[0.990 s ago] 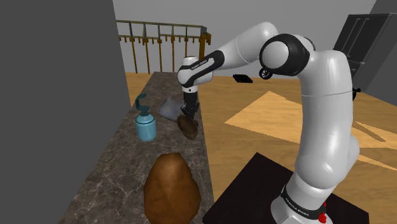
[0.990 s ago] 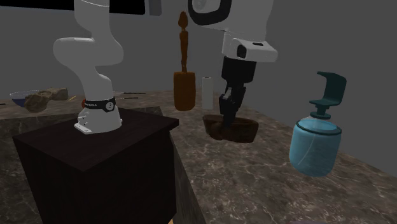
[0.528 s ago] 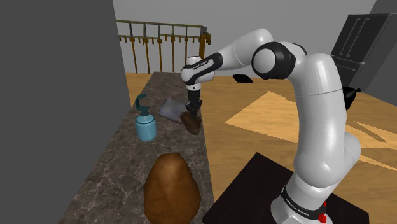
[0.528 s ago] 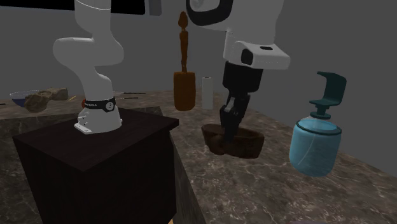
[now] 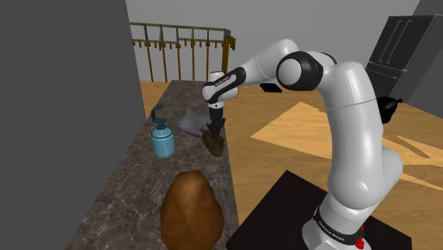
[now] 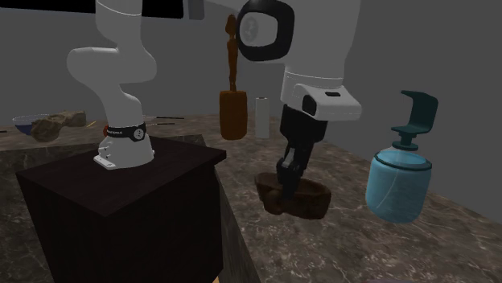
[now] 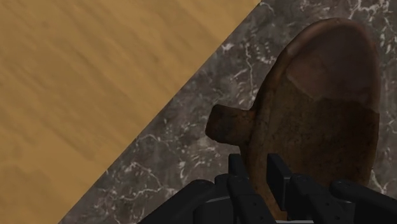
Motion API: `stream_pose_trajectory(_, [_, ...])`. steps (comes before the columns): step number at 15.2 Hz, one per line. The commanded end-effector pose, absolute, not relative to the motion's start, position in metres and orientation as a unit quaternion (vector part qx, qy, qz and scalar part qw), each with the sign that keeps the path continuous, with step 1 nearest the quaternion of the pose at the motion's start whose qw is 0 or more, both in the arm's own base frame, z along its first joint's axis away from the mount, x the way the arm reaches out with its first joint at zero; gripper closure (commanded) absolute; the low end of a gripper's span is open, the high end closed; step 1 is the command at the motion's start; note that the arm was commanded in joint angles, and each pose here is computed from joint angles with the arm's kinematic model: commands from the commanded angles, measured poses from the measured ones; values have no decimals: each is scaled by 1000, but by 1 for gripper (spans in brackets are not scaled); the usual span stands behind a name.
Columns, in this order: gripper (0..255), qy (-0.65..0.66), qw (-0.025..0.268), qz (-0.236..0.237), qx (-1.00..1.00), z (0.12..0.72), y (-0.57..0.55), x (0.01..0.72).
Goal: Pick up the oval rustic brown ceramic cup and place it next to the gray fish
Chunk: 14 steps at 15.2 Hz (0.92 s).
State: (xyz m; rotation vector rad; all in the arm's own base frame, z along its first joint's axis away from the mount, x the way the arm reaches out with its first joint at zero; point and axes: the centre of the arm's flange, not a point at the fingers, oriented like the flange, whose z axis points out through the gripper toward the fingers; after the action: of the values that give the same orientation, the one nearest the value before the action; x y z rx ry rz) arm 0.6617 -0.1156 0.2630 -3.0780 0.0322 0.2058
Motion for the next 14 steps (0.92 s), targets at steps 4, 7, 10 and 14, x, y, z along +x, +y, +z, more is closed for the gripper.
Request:
stream_pose_trajectory(4, [255,10,28,66,-997,237,-116,663])
stream_pose_trajectory(7, [255,10,28,66,-997,221,-116,663])
stream_pose_trajectory(10, [255,10,28,66,-997,206,-116,663])
stream_pose_trajectory(14, [255,10,28,66,-997,197,-116,663])
